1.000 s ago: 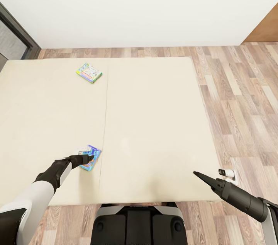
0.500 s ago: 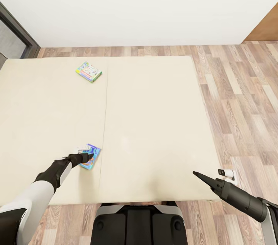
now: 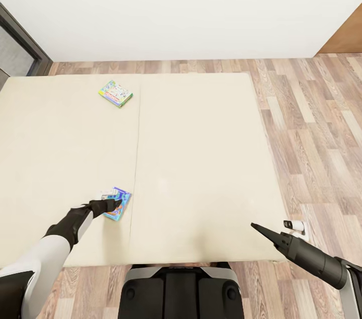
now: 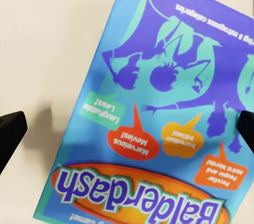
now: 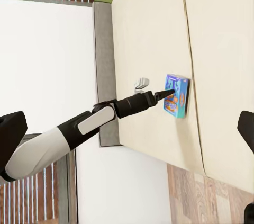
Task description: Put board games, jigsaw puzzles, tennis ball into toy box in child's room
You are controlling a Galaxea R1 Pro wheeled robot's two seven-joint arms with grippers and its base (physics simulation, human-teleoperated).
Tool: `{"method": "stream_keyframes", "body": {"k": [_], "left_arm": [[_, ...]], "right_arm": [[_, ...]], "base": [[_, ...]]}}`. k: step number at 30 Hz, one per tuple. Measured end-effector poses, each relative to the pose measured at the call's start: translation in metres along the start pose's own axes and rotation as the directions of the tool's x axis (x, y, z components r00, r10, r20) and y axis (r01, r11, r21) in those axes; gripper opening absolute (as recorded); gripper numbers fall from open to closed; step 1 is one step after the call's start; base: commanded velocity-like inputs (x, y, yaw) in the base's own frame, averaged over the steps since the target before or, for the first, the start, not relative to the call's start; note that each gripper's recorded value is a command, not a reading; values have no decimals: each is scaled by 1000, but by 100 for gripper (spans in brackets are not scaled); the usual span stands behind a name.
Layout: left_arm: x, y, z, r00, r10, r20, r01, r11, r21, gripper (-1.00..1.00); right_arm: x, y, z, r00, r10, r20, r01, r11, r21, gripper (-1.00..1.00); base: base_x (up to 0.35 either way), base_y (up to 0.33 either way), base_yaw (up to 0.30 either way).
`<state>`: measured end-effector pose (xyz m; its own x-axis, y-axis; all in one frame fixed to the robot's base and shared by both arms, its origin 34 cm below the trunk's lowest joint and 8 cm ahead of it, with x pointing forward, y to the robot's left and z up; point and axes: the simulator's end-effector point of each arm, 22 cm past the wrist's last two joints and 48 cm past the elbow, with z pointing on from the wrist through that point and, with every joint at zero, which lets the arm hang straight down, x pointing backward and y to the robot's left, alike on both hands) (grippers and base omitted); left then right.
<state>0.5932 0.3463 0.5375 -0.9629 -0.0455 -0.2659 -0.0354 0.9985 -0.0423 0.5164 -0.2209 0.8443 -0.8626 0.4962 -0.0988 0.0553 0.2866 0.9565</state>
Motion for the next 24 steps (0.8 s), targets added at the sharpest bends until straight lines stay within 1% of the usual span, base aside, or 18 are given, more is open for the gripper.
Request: {"method": "stream_keyframes", "body": {"k": [1,6,8,11,24], "left_arm": [[0,1,0,1000,0,0,0,1000,1,100],[-1,18,-4,1000,2,0,-2,1000,-12,100],[-2,24,-6,1000,3,1,-3,1000,4,100],[-3,23,-9,1000,5,0,-5,998,56,100],[-3,22,-11,1000,6,0,-6,997,78,100]], "right_arm": [[0,0,0,1000,0,0,0,1000,0,100],[0,0,0,1000,-1,-1,1,1000,1,100],[0,0,-1,1000,-2,-1,2,1000,1,100],[0,0,0,1000,-1,-1,1,1000,0,100],[0,0,-1,1000,-2,-2,2,1000,1,100]], "base": [[0,0,0],[0,0,0],[0,0,0],[0,0,0],[0,0,0]]}}
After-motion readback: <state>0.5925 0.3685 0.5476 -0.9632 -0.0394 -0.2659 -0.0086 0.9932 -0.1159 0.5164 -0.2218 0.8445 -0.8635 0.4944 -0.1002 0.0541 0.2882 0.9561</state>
